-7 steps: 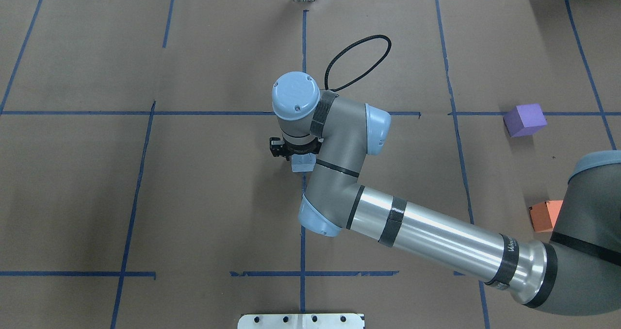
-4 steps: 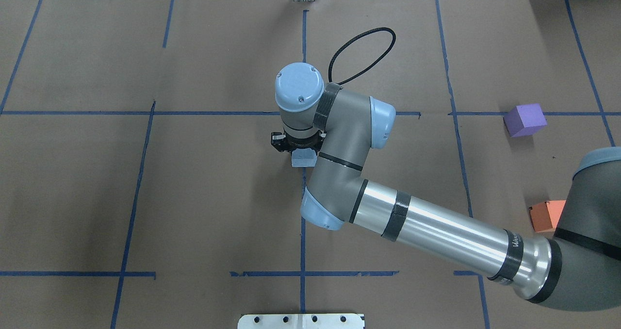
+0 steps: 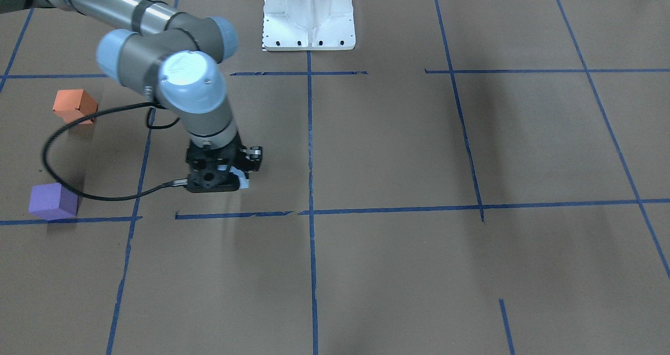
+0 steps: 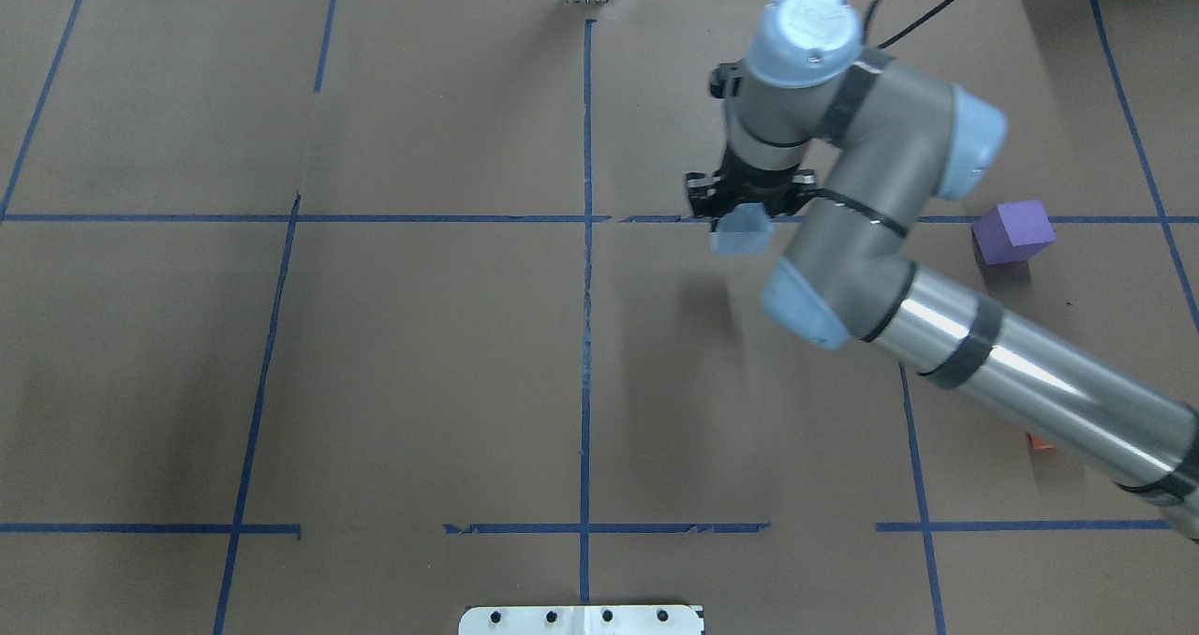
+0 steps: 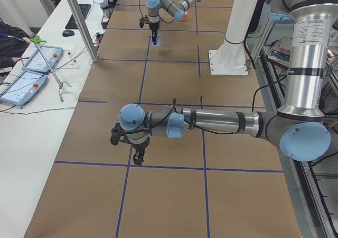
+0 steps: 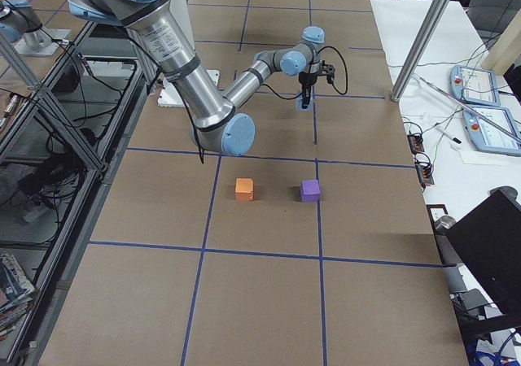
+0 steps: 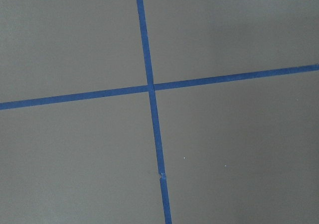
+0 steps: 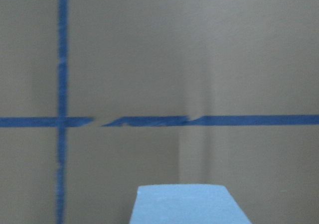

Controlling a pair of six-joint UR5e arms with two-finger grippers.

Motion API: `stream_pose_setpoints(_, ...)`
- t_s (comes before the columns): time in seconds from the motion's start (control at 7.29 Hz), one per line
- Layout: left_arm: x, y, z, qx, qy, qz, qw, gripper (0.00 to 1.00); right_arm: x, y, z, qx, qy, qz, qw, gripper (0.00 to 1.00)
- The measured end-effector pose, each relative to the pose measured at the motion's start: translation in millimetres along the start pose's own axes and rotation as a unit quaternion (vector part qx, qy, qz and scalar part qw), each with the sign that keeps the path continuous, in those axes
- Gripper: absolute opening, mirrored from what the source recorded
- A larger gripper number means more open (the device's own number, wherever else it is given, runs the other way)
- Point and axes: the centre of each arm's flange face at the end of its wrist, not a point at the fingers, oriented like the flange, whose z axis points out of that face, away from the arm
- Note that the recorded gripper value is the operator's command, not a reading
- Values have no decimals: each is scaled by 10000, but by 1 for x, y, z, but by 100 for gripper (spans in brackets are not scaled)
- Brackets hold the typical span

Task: Place blue block between orange and purple blocks
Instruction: 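Carry the light blue cube with the right gripper between the purple and orange cubes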

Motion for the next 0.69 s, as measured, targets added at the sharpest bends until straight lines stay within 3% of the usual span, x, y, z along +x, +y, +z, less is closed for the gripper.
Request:
stream_pose_setpoints(0.41,1,-1,-1,19,0,-53,10000,100,233,23,0,-72,120,-462,9988,23)
stream_pose_setpoints(0.69,3,-1,-2,42,4,-176,9998,100,315,60,21,-30,128,-424,9990,23)
